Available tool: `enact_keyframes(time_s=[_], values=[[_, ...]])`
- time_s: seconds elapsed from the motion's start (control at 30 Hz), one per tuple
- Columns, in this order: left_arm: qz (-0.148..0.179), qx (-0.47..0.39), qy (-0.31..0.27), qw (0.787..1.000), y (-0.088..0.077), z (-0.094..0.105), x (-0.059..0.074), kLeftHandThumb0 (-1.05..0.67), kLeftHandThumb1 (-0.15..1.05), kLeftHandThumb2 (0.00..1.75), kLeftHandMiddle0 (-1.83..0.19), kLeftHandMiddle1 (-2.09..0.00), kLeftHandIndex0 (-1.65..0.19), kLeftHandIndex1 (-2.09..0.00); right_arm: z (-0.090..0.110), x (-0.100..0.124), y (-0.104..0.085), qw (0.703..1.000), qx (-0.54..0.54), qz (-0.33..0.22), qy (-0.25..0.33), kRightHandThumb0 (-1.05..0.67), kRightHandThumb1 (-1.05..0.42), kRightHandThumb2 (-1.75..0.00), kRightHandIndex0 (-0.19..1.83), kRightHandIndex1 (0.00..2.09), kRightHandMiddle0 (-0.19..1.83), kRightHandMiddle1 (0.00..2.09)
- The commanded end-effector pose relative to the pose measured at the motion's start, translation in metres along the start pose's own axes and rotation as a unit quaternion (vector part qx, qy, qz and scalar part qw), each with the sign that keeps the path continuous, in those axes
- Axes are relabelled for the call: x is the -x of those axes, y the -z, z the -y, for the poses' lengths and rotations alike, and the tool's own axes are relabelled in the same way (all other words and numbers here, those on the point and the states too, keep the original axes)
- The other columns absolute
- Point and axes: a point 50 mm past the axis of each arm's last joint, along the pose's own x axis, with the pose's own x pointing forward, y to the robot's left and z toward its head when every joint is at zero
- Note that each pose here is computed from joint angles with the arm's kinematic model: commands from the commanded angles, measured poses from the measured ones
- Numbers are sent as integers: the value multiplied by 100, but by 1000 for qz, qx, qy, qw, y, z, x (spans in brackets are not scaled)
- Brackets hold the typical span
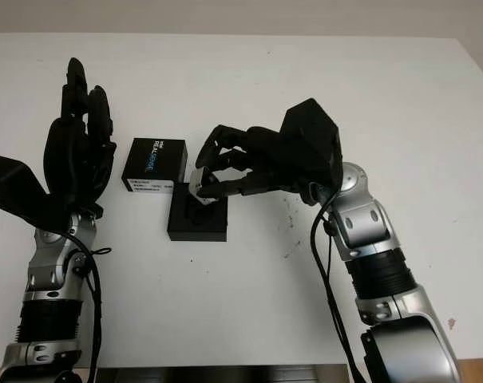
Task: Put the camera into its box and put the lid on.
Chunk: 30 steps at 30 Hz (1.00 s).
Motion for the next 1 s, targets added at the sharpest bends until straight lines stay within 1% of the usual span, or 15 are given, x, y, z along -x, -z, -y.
enact_keyframes(time_s=[0.0, 0.3, 0.63, 0.97], values=[[3, -3, 0, 1000, 0, 0, 1, -71, 105, 50, 19, 0, 19, 0, 3, 1, -9, 1000, 20, 10, -1, -47, -93, -5, 1, 89, 33, 193], [2, -2, 1, 1000, 0, 0, 1, -71, 105, 51, 19, 0, 19, 0, 2, 1, -8, 999, 37, -2, -4, -47, -93, -5, 2, 87, 35, 192], [3, -3, 0, 1000, 1, 0, 2, -71, 105, 50, 19, 0, 19, 0, -1, -2, -4, 999, 48, -5, -17, -39, -92, -5, 5, 83, 34, 188], [4, -2, 2, 1000, 0, 0, 3, -71, 105, 52, 19, 0, 19, 0, -2, -2, 0, 998, 62, -9, -24, -38, -92, -5, 6, 83, 33, 183]])
